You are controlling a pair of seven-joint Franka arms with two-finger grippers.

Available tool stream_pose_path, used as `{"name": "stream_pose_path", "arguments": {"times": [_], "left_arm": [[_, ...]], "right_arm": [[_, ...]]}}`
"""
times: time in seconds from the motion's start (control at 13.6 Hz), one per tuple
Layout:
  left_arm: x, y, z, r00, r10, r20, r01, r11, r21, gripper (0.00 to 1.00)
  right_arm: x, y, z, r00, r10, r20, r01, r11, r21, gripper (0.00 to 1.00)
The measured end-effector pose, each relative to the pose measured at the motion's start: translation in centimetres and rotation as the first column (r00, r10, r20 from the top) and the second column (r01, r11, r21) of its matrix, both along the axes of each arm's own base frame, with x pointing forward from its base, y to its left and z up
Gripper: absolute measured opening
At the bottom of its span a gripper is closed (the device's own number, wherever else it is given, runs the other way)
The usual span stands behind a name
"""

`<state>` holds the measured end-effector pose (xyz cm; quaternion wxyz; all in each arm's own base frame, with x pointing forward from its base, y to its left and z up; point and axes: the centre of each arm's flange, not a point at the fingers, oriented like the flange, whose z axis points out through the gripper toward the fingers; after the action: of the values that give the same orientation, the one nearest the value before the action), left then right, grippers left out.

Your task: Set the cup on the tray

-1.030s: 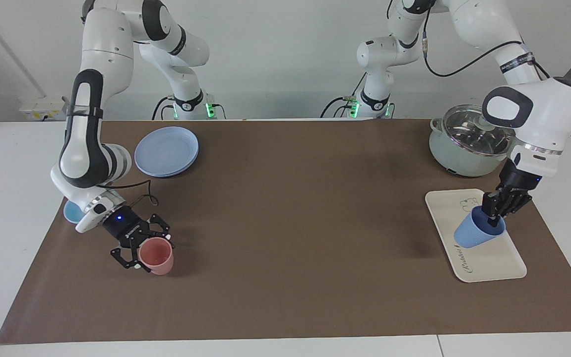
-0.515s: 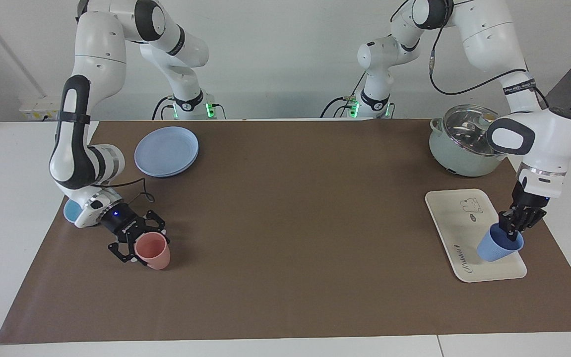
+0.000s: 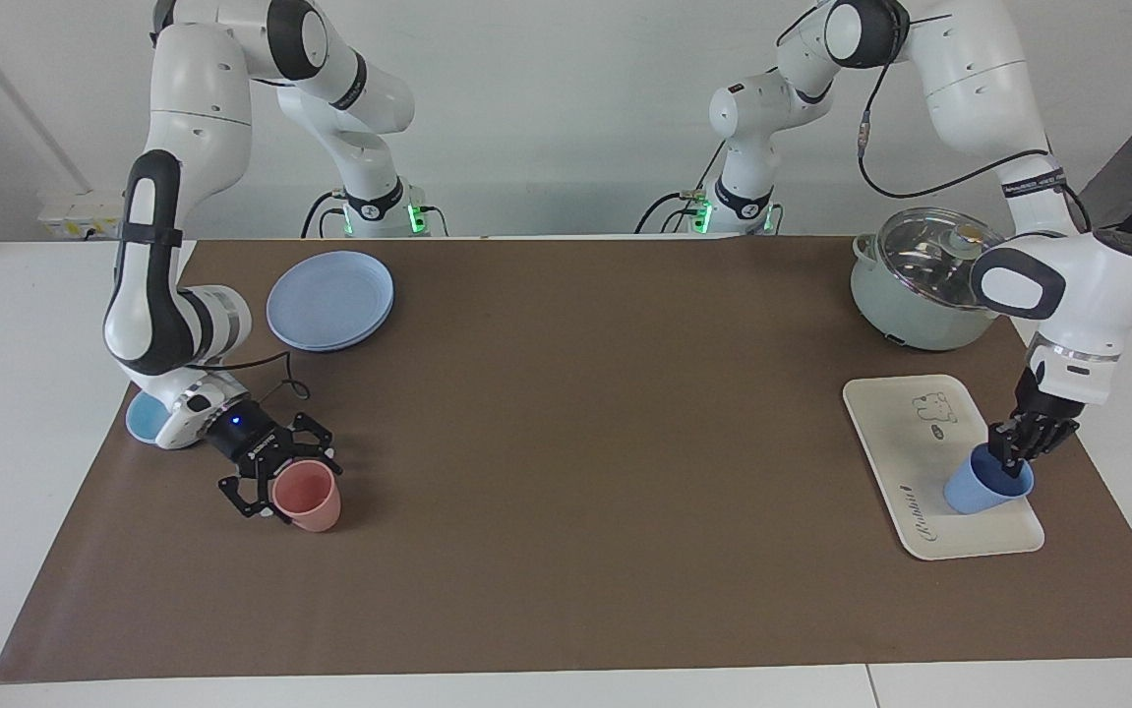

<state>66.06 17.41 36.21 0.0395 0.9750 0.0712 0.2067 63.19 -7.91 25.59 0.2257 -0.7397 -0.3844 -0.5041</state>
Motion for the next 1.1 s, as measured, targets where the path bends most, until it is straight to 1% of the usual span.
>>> {"name": "stream_pose_path", "arguments": {"times": [0.22, 0.29, 0.44, 0.59, 0.66, 0.74, 0.81, 0.88, 0.96, 1.03, 1.1], "left_arm": [[0.0, -0.2, 0.0, 0.999, 0.027, -0.031, -0.028, 0.999, -0.031, 0.07], [0.0, -0.3, 0.1, 0.998, 0.033, -0.046, -0.035, 0.998, -0.043, 0.07], [-0.1, -0.4, 0.1, 0.997, 0.049, -0.06, -0.053, 0.997, -0.061, 0.07], [-0.1, -0.4, 0.1, 0.997, 0.054, -0.061, -0.058, 0.996, -0.063, 0.07], [-0.1, -0.4, 0.2, 0.997, 0.053, -0.061, -0.057, 0.996, -0.064, 0.07], [-0.1, -0.5, 0.1, 0.997, 0.052, -0.061, -0.056, 0.996, -0.064, 0.13], [0.0, -0.6, 0.2, 0.997, 0.051, -0.061, -0.055, 0.996, -0.064, 0.25], [0.1, -0.7, 0.3, 0.997, 0.049, -0.057, -0.052, 0.997, -0.065, 0.37], [0.3, -0.8, 0.7, 0.998, 0.047, -0.05, -0.05, 0.997, -0.064, 0.48], [0.5, -0.8, 1.2, 0.998, 0.044, -0.042, -0.047, 0.997, -0.063, 0.61], [0.7, -0.9, 1.7, 0.998, 0.036, -0.045, -0.039, 0.997, -0.063, 0.71]], "right_arm": [[0.1, 0.2, 0.4, 1.0, -0.001, 0.011, 0.001, 1.0, 0.02, 1.0], [0.2, 0.5, 0.8, 1.0, 0.001, 0.022, -0.002, 0.999, 0.044, 1.0], [0.4, 0.8, 1.8, 0.999, 0.011, 0.045, -0.013, 0.998, 0.061, 1.0], [0.7, 0.9, 4.5, 0.997, 0.006, 0.08, -0.011, 0.998, 0.058, 1.0], [0.9, 0.8, 6.7, 0.996, -0.018, 0.083, 0.013, 0.998, 0.061, 1.0], [0.9, 1.0, 9.5, 0.997, -0.047, 0.067, 0.043, 0.997, 0.064, 1.0], [0.8, 1.7, 12.3, 0.997, -0.065, 0.03, 0.063, 0.996, 0.06, 1.0], [0.5, 2.5, 14.9, 0.997, -0.08, -0.023, 0.081, 0.996, 0.044, 1.0], [0.3, 3.4, 17.1, 0.993, -0.094, -0.077, 0.096, 0.995, 0.02, 1.0], [0.0, 4.4, 18.7, 0.985, -0.11, -0.132, 0.109, 0.994, -0.017, 1.0], [-0.1, 5.2, 19.7, 0.975, -0.128, -0.182, 0.117, 0.991, -0.069, 1.0]]}}
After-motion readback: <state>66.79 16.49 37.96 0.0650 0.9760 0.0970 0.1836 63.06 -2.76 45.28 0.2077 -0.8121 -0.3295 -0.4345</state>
